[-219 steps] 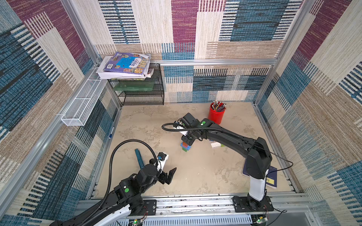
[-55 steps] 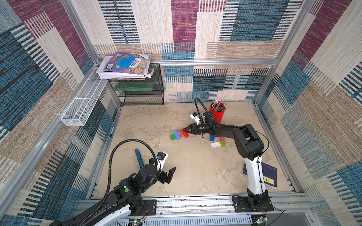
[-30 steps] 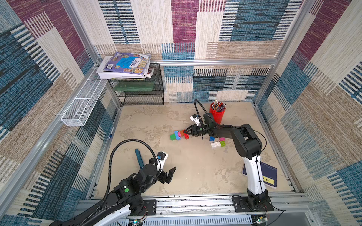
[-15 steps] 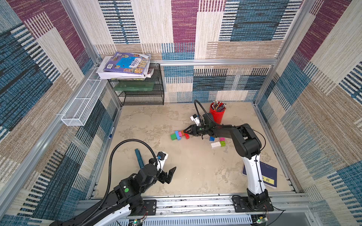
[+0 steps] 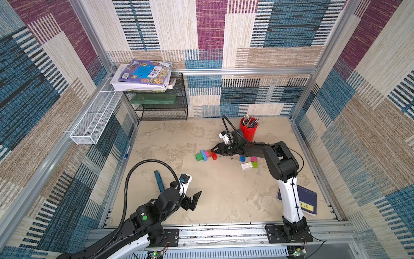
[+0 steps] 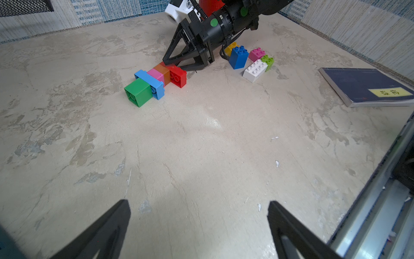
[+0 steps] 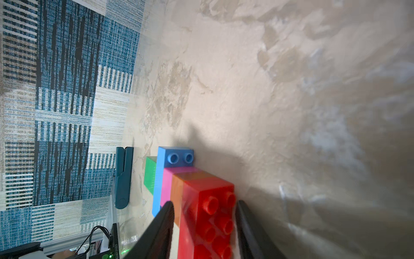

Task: Assemble the letter f with lego
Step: Place the lego brick at the center of the board, then adjust the lego brick at the center of the board.

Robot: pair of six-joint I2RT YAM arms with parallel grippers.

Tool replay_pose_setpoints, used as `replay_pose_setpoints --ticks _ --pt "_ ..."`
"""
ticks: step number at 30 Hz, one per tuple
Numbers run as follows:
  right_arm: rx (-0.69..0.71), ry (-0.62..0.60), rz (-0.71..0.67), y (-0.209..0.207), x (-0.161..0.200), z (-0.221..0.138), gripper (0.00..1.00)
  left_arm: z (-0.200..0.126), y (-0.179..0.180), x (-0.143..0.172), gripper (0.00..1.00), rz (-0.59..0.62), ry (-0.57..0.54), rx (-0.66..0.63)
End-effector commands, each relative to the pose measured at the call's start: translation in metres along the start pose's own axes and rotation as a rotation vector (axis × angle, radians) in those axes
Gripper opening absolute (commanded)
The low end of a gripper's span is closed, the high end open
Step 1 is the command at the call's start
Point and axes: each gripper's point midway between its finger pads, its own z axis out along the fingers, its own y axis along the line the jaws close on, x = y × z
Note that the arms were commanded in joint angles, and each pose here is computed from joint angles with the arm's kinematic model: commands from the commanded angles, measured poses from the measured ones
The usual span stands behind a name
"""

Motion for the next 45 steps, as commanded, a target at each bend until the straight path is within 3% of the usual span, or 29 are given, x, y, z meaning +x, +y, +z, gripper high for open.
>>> replay_pose_setpoints --ticks 1,12,19,32,45 --pt "0.013 -0.022 -0.041 0.003 -0.007 -0.001 0.49 -0.001 -0.001 -0.004 0.99 -0.019 -0.015 0.004" --pt "0.082 -0.056 -0.092 0.014 -0.017 -0.018 0.47 -0.001 -0.001 -0.005 0.99 -0.02 -0.016 0.004" --pt "0.185 -0.064 -0.13 0.013 -0.012 -0.026 0.37 -0.001 0.0 -0.004 0.99 -0.02 -0.016 0.002" --pt "0.36 0.009 -0.223 0.013 0.031 -0.023 0.13 -0.001 0.001 -0.005 0.99 -0.02 -0.018 -0.006" --pt "0.405 0.04 -0.253 0.019 0.06 -0.017 0.09 -0.001 0.001 -0.005 0.99 -0.022 -0.017 -0.007"
